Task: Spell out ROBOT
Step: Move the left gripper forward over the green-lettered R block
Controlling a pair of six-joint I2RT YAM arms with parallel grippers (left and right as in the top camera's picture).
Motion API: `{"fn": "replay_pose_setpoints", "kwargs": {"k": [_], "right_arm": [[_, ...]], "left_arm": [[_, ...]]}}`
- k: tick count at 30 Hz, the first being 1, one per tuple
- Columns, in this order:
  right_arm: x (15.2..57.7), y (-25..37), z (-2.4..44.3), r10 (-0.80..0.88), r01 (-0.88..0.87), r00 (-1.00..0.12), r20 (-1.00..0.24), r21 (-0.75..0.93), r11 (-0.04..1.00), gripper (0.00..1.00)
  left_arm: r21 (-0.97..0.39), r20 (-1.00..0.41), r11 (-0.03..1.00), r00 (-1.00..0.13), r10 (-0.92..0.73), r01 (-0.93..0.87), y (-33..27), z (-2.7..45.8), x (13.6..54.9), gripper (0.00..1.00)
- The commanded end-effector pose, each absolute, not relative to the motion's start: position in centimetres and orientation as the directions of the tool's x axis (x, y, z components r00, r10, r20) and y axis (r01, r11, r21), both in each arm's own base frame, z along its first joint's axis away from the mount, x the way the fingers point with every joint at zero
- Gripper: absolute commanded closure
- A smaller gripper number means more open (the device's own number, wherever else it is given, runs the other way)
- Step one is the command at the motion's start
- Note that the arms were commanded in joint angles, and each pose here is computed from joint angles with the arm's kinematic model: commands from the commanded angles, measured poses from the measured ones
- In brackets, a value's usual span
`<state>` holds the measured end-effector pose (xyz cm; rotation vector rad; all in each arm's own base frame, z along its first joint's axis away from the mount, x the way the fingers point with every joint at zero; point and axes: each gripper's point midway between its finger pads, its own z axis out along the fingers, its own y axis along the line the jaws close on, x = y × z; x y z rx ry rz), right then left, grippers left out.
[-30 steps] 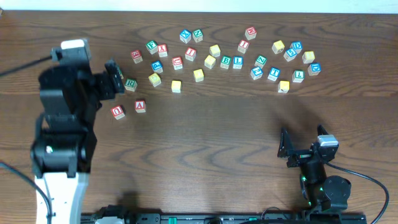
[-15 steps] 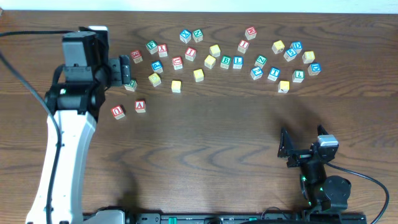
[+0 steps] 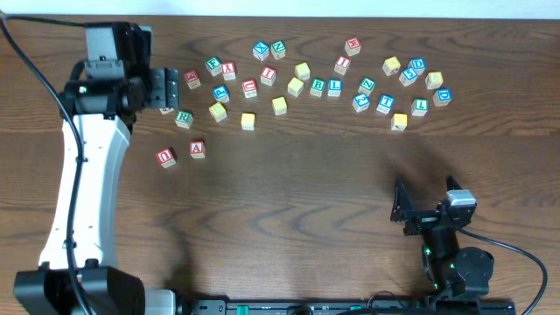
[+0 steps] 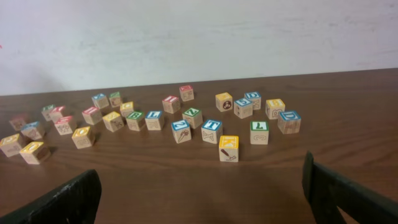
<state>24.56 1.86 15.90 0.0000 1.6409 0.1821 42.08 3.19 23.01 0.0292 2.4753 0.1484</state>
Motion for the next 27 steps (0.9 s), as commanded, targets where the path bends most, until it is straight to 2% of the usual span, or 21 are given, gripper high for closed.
{"fn": "replay_pose_setpoints", "kwargs": {"k": [1, 11, 16, 27], "right_arm": [[24.5, 1.8, 15.8, 0.101, -0.11, -0.079, -0.992, 0.109, 0.988, 0.01], [24.5, 1.8, 15.8, 0.101, -0.11, -0.079, -0.992, 0.109, 0.988, 0.01], [24.5, 1.8, 15.8, 0.1, -0.11, -0.079, -0.992, 0.109, 0.988, 0.01], [24.5, 1.8, 15.8, 0.101, -0.11, -0.079, -0.992, 0.109, 0.988, 0.01]], "left_arm": [[0.106, -0.596, 0.994, -0.799, 0.083, 0.024, 2.9, 22.7, 42.8, 0.07], [0.103, -0.469, 0.993, -0.878, 0.101, 0.059, 2.8, 17.9, 42.7, 0.06], [0.057, -0.408, 0.993, -0.906, 0.114, 0.099, 2.0, 15.4, 42.6, 0.07], [0.024, -0.409, 0.996, -0.909, 0.083, 0.081, 1.7, 14.9, 43.0, 0.07]]}}
